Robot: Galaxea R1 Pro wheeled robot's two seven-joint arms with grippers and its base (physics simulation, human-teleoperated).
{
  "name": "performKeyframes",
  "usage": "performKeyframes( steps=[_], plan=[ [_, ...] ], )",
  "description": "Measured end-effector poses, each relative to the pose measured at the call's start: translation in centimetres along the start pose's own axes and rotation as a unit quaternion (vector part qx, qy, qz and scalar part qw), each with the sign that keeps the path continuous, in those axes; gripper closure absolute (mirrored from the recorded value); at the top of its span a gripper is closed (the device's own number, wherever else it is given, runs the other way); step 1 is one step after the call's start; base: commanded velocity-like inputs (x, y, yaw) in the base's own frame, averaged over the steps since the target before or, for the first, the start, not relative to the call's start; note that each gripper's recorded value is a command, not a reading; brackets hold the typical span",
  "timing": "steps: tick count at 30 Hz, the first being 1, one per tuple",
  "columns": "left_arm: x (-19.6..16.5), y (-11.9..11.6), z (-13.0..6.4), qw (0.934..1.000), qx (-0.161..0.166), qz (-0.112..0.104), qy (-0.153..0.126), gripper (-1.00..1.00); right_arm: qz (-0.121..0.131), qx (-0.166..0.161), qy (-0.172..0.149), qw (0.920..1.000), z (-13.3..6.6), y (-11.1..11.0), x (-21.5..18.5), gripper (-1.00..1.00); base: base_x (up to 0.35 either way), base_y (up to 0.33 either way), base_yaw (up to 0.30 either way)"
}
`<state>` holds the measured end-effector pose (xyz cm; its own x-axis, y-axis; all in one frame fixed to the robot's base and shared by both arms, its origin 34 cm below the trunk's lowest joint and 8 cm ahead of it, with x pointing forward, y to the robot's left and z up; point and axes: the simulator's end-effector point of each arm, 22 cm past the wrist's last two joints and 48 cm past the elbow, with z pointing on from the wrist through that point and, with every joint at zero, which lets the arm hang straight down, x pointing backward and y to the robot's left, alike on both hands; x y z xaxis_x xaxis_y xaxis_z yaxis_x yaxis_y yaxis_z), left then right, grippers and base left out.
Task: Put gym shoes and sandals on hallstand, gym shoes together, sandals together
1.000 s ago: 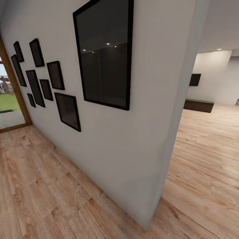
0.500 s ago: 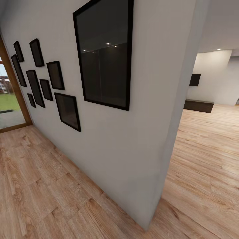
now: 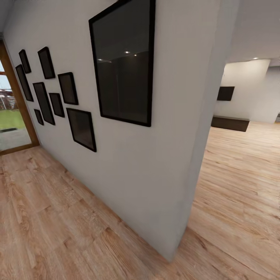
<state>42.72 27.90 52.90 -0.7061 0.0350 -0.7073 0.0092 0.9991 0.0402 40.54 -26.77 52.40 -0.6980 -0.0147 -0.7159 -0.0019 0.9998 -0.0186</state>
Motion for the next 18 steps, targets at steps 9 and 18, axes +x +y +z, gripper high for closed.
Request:
performKeyframes(
  steps=[9,18],
  plan=[
    [-2.6,0.5,0.1,0.9987,-0.006,-0.007,-0.05,-1.0,-0.001,0.001,-0.018,0.9998,0.0,-0.2,-0.8,-1.0,-0.327,0.0,0.0],
    [-1.8,0.9,-0.5,0.9979,-0.011,-0.011,-0.063,-1.0,-0.001,0.002,-0.019,0.9998,0.0,-0.3,-0.8,-1.0,-0.336,0.0,0.0]
  ],
)
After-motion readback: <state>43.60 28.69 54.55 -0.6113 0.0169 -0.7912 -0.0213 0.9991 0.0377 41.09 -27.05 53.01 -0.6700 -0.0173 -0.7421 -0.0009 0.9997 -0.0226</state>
